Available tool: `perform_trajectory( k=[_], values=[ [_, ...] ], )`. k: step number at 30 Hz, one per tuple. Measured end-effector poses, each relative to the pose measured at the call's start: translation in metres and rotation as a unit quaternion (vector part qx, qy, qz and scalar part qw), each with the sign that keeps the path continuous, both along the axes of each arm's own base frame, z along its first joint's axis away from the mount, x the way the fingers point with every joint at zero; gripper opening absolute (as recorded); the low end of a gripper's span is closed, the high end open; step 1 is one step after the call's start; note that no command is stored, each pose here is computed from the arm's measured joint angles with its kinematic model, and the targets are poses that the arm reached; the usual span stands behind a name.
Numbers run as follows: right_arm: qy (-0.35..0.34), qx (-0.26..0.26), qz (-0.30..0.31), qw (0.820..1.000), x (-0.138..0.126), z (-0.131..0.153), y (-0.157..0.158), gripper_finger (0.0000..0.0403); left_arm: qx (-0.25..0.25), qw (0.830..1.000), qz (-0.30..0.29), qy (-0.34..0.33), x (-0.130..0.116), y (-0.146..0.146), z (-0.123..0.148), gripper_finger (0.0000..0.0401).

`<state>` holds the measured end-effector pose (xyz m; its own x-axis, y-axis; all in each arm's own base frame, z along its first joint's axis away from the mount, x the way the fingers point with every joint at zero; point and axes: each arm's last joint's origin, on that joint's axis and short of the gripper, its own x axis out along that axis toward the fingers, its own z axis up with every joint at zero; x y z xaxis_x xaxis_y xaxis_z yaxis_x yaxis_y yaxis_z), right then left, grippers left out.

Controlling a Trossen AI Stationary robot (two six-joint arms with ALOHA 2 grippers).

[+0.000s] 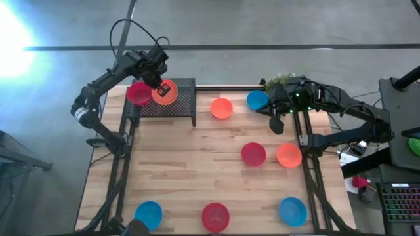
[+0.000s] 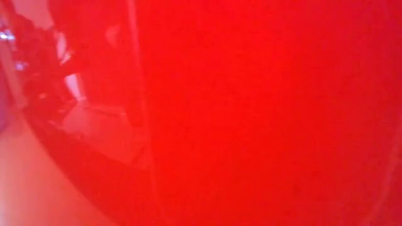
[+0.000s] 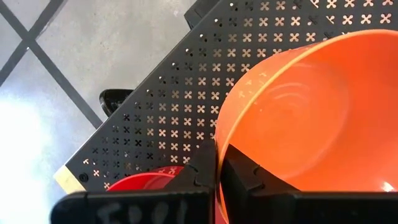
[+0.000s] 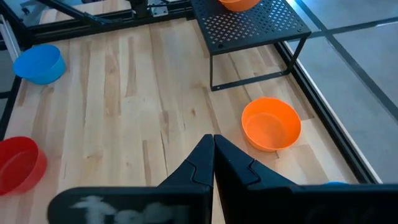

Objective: Pick & Place Mini bowls
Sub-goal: Put the bottom left orange bowl on the shelf

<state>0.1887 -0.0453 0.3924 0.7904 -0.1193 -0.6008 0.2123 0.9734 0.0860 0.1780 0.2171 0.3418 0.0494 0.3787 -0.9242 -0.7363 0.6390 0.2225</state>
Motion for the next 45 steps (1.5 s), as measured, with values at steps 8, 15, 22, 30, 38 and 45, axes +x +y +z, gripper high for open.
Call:
perform_trajectory(
  k=[8, 15, 22, 30, 38, 45],
  values=[
    [0.0, 0.001, -0.001, 1.0, 0.0, 0.0, 0.0, 0.0008, 0.015, 1.0, -0.001, 0.02, -0.001, 0.001, 0.0, 0.0052],
    [0.0, 0.0, 0.0, 1.0, 0.0, 0.0, 0.0, 0.0008, 0.018, 0.999, -0.01, 0.026, -0.001, 0.001, 0.0, 0.0078],
    [0.0, 0.0, 0.0, 1.0, 0.0, 0.0, 0.0, 0.0008, 0.025, 0.999, -0.012, -0.017, 0.002, 0.0, 0.017, 0.0078],
    [0.0, -0.002, 0.001, 1.0, 0.0, 0.0, 0.0, 0.0008, 0.008, 0.992, -0.102, -0.073, 0.022, -0.013, 0.023, 0.0078],
    [-0.001, -0.003, 0.001, 1.0, 0.0, 0.0, 0.0, 0.0009, -0.058, 0.993, -0.099, -0.008, 0.021, -0.021, 0.007, 0.0078],
    [-0.001, -0.004, 0.002, 1.0, 0.0, 0.0, 0.0, 0.0008, -0.055, 0.994, -0.082, 0.055, 0.017, -0.021, 0.0, 0.0078]
  ],
)
